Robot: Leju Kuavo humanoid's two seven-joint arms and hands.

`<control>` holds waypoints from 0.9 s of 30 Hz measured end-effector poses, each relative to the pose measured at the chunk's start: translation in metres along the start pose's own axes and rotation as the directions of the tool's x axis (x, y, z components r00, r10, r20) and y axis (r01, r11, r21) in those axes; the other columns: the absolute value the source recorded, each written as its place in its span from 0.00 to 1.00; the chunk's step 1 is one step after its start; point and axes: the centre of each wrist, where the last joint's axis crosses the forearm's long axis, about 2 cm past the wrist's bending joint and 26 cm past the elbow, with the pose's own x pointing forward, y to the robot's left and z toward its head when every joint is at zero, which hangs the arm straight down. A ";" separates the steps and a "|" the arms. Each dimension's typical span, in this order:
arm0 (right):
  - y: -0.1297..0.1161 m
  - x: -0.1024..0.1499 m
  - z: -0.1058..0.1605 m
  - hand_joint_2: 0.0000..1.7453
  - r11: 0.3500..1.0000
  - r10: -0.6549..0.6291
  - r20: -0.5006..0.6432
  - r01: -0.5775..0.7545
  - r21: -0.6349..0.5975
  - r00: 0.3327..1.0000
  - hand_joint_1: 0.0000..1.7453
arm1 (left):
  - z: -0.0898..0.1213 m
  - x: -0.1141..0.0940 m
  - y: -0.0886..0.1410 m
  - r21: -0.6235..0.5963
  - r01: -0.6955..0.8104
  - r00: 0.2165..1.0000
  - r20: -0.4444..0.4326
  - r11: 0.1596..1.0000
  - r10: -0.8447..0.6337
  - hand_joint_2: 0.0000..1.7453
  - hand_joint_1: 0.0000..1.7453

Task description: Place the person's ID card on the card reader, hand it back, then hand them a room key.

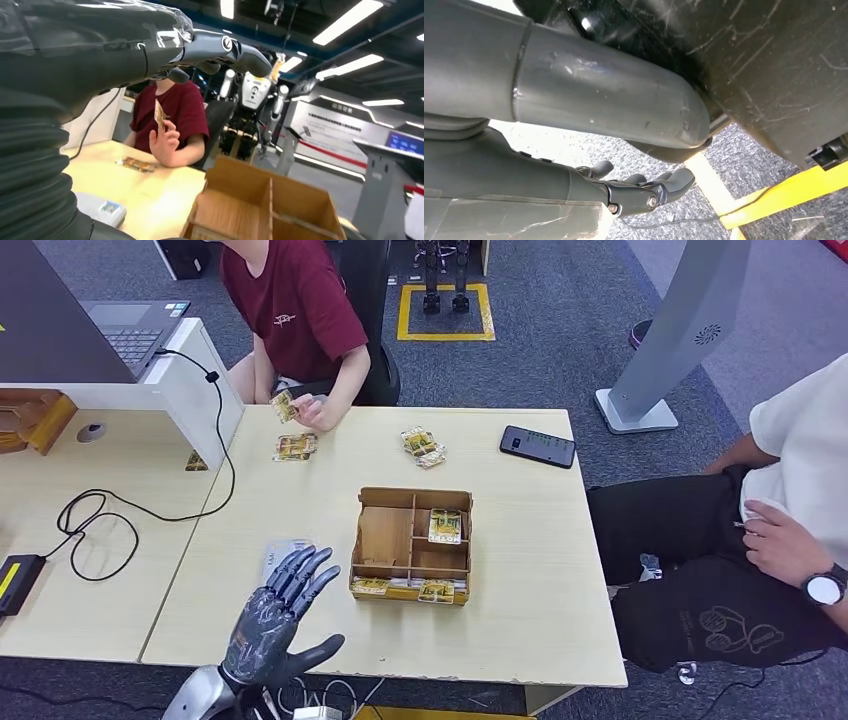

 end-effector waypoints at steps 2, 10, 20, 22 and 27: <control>-0.001 0.000 0.000 0.00 1.000 -0.001 -0.002 0.001 -0.004 1.000 0.00 | 0.006 0.006 -0.005 -0.026 0.001 1.000 0.015 1.000 -0.001 1.00 0.00; -0.002 0.003 -0.001 0.00 1.000 0.003 -0.016 -0.003 -0.011 1.000 0.00 | 0.017 0.020 -0.022 -0.078 0.109 0.994 0.011 0.991 -0.108 1.00 0.00; -0.005 0.006 -0.002 0.00 1.000 0.000 -0.020 0.000 -0.021 1.000 0.00 | -0.001 0.020 -0.045 -0.088 0.147 0.985 -0.080 0.985 -0.154 1.00 0.00; -0.005 0.006 -0.002 0.00 1.000 -0.002 -0.021 0.002 -0.023 1.000 0.00 | -0.007 0.021 -0.047 -0.082 0.146 0.983 -0.097 0.986 -0.154 1.00 0.00; -0.005 0.006 -0.002 0.00 1.000 -0.003 -0.022 0.002 -0.024 1.000 0.00 | -0.021 0.023 -0.050 -0.063 0.136 0.982 -0.125 0.989 -0.143 1.00 0.00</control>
